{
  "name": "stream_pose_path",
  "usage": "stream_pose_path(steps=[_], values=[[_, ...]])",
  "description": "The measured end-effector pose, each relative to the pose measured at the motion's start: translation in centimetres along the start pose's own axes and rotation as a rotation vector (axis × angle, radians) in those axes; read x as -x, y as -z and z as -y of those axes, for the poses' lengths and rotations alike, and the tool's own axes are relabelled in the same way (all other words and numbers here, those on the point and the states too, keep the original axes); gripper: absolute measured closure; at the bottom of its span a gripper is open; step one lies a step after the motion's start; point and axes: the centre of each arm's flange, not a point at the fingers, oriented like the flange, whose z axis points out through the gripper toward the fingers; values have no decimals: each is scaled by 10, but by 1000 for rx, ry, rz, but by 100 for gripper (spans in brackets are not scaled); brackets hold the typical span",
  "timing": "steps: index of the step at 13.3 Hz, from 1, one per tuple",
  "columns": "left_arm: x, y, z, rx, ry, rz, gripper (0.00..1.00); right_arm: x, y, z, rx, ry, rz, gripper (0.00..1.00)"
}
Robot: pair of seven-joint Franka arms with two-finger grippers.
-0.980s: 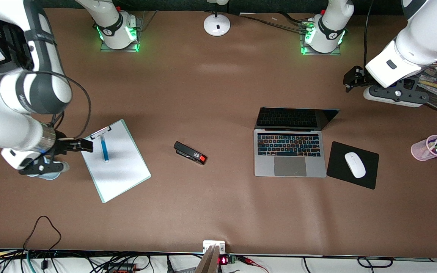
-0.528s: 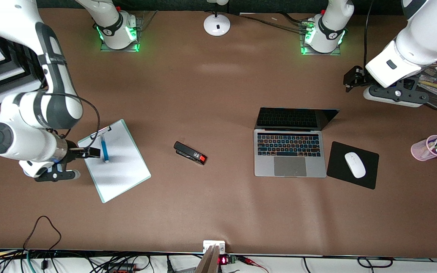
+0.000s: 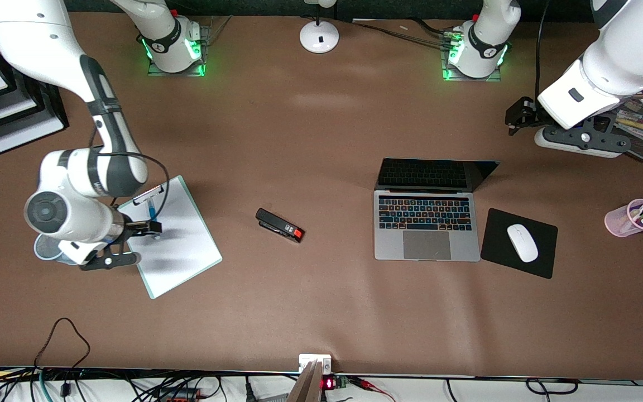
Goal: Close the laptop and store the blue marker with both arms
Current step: 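Reach the right gripper down to the blue marker on the clipboard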
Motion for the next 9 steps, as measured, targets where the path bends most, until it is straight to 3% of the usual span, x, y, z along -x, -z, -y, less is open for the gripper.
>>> stream_pose_path(steps=[5,9], values=[[1,-8,0,1,-1,44,0,6,-18,-1,0,-2,-5,0],[-6,-27,1,8,-3,100,43,11,-27,-3,-1,-3,10,2]])
